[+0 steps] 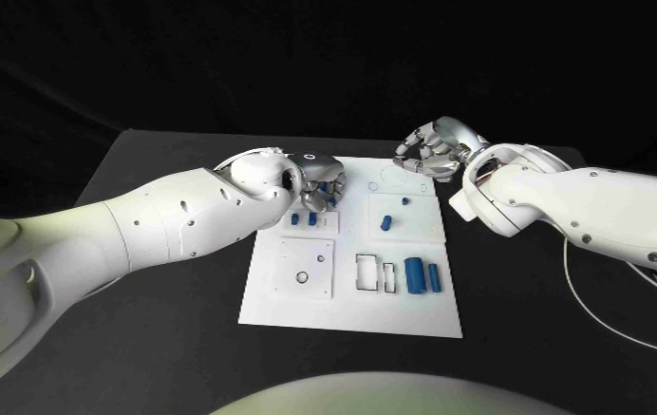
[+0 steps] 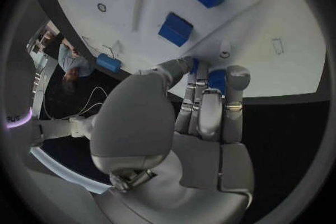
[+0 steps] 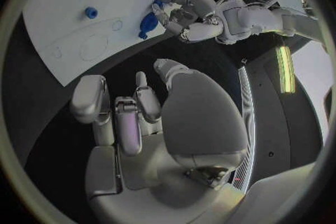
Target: Assemble the parts on the task board
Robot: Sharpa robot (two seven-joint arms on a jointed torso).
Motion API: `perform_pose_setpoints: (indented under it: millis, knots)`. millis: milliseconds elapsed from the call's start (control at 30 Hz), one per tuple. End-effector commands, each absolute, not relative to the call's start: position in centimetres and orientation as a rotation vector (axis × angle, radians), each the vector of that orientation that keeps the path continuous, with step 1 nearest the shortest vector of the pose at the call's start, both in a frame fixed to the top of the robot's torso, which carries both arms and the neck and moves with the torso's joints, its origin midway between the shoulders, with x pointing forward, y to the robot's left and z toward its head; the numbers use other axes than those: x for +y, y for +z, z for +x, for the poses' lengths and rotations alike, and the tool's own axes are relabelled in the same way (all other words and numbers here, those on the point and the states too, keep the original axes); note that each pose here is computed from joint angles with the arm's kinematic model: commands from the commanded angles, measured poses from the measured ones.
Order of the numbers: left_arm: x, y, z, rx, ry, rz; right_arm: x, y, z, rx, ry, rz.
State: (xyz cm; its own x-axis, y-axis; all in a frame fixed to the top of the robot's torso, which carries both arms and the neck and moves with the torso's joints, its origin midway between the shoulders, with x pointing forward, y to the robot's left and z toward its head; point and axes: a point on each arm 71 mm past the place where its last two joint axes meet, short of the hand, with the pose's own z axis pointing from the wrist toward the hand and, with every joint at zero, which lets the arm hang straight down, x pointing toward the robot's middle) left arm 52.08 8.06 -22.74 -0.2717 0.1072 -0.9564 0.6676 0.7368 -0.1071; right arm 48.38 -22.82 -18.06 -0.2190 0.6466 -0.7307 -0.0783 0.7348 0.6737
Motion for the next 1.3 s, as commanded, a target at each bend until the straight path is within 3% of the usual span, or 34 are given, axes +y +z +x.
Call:
perform_pose_setpoints:
  millis: [33, 500, 867, 1300]
  knots:
    - [8.3, -22.2, 52.1, 1.750, -0.636, 0.566, -22.8, -18.1, 48.4, 1.674, 0.710, 0.444]
    - [11.3, -19.8, 52.1, 1.769, -0.714, 0.376, -23.0, -18.3, 48.4, 1.677, 0.702, 0.448]
    - [13.9, -20.4, 52.4, 1.895, -0.665, 0.320, -23.0, -18.6, 48.4, 1.683, 0.701, 0.450]
    - [13.9, -21.0, 52.7, 1.930, -0.622, 0.358, -23.0, -18.7, 48.4, 1.685, 0.701, 0.452]
